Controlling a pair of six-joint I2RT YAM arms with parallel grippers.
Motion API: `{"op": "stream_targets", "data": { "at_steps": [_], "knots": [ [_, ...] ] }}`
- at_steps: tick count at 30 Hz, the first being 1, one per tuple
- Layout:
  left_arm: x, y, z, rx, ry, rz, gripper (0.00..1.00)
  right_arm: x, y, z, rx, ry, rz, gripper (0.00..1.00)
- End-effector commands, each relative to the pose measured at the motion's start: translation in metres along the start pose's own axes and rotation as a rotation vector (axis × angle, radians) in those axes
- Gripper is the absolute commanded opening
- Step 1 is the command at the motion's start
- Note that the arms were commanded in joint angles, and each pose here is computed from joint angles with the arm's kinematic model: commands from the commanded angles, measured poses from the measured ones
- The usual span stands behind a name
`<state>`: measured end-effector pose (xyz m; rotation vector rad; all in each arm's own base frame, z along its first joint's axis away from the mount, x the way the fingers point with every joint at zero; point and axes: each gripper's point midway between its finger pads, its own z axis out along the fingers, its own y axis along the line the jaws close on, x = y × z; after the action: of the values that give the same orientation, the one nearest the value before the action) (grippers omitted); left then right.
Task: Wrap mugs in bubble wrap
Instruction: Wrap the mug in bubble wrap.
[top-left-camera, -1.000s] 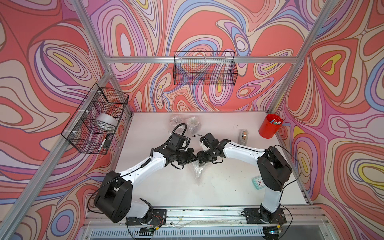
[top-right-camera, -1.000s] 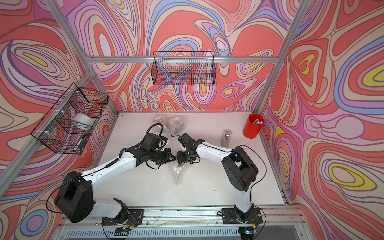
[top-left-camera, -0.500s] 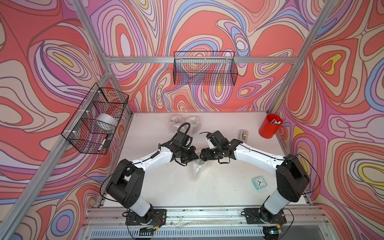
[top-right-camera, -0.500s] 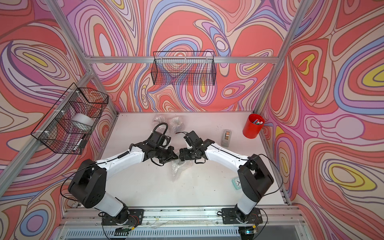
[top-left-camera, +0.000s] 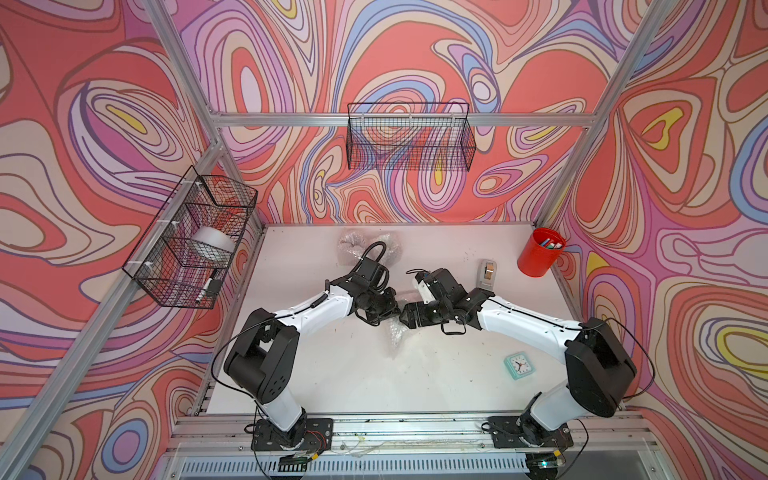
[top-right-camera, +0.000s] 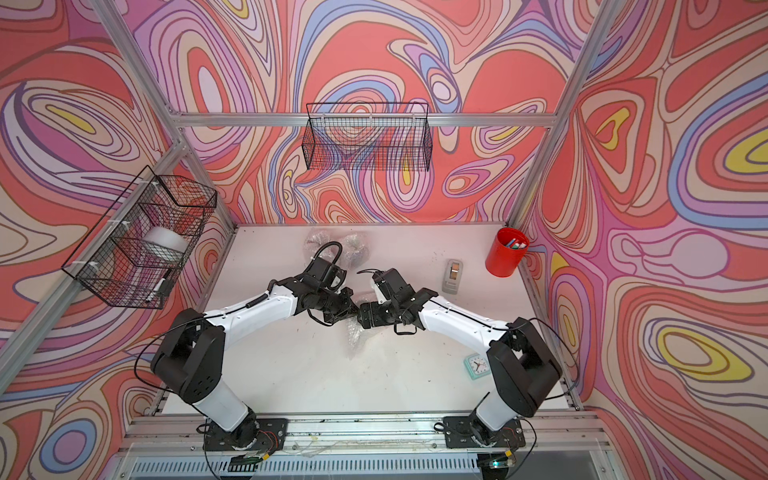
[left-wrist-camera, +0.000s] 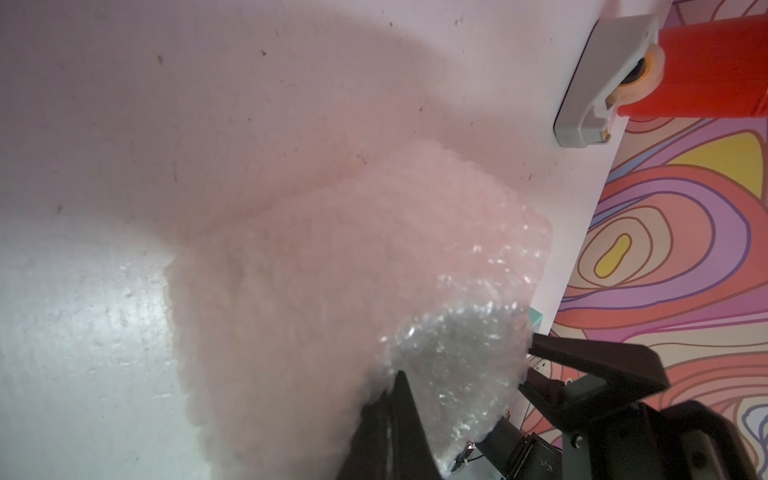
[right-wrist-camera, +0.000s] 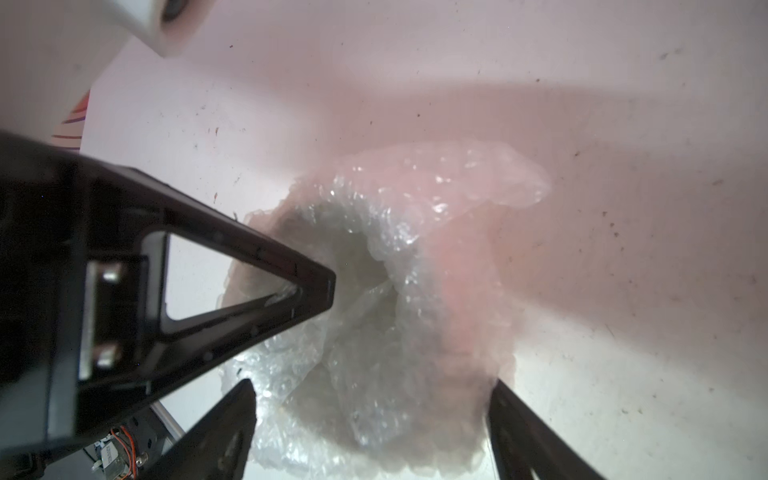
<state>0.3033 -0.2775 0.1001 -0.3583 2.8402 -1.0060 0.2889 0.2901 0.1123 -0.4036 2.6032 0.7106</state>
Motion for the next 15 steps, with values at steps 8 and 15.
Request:
{"op": "stream_targets", "data": {
  "at_steps": [8,15],
  "knots": [
    [0.008,0.021,0.016,-0.101,0.013,-0.078,0.00,-0.002,-0.006,0.020,0.008,0.000,0.014,0.84],
    [0.003,0.009,0.010,-0.044,-0.025,-0.085,0.03,0.009,-0.019,0.038,0.048,0.044,0.012,0.84]
  ]
}}
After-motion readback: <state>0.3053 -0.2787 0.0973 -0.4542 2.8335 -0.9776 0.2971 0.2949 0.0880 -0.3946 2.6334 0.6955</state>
